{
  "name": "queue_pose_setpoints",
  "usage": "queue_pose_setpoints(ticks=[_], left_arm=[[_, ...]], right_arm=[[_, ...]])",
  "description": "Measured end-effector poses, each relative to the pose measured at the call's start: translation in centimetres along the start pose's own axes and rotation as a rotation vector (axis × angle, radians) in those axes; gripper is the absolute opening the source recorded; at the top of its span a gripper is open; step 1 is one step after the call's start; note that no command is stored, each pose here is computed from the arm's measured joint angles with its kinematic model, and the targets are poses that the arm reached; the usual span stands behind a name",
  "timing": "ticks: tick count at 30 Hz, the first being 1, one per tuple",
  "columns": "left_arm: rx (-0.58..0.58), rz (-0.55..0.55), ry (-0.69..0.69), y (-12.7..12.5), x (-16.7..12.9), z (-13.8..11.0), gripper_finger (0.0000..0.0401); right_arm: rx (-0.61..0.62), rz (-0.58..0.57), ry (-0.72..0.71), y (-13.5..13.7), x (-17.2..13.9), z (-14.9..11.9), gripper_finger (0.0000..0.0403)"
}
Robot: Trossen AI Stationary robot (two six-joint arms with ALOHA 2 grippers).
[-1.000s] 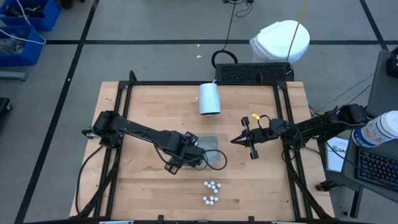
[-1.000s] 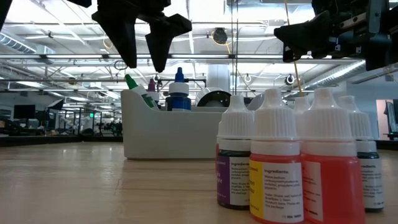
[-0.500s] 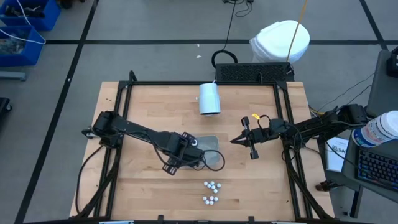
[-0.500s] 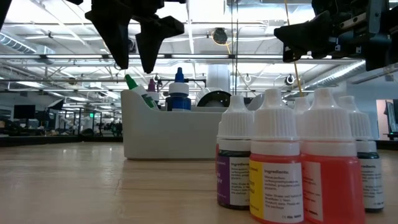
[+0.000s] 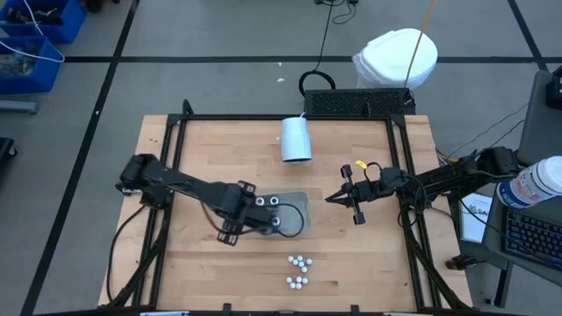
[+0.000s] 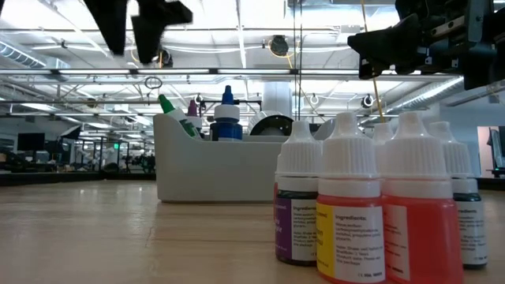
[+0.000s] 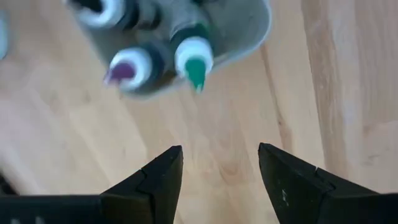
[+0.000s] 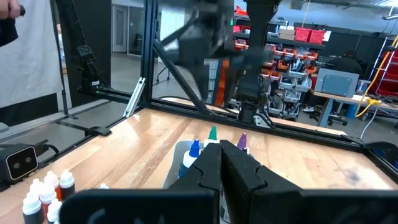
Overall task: Pick & Place food coloring
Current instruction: Adjust the large green food coloring bottle on the gray bin
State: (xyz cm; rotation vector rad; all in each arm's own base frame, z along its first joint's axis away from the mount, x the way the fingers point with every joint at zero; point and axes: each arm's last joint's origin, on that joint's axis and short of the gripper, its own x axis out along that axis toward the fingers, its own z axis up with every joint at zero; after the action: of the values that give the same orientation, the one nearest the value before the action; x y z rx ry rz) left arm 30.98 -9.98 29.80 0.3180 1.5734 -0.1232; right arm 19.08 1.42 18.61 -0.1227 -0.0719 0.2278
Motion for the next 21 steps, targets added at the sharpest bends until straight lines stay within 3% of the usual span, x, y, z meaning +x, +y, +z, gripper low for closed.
queue_pose_setpoints(ticks=[5, 8, 12, 14, 16, 21], left_arm=[[-0.119, 0.127, -0.222, -0.9, -2.6, -3.2, 0.0216], [-0.137, 0.158, -0.462, -1.7, -1.3, -4.7, 0.0214], [-0.078, 0.1, -0.787, -2.2, 1.4, -5.7, 0.0214], [-0.067, 0.069, -0.887, -2.4, 2.3, -6.0, 0.0214], [-0.08, 0.074, -0.91, -2.3, 3.1, -6.1, 0.0214], [-0.115, 0.093, -0.811, -1.6, 5.6, -5.5, 0.0214]], right_arm=[[-0.002, 0.0, -0.003, 0.0, 0.0, 0.0, 0.0], [-0.002, 0.0, -0.003, 0.0, 0.0, 0.0, 0.0], [-0.002, 0.0, 0.0, 0.0, 0.0, 0.0, 0.0], [-0.002, 0.0, 0.0, 0.0, 0.0, 0.0, 0.0], [-0.002, 0.0, 0.0, 0.0, 0.0, 0.0, 0.0], [-0.008, 0.0, 0.0, 0.0, 0.0, 0.0, 0.0]])
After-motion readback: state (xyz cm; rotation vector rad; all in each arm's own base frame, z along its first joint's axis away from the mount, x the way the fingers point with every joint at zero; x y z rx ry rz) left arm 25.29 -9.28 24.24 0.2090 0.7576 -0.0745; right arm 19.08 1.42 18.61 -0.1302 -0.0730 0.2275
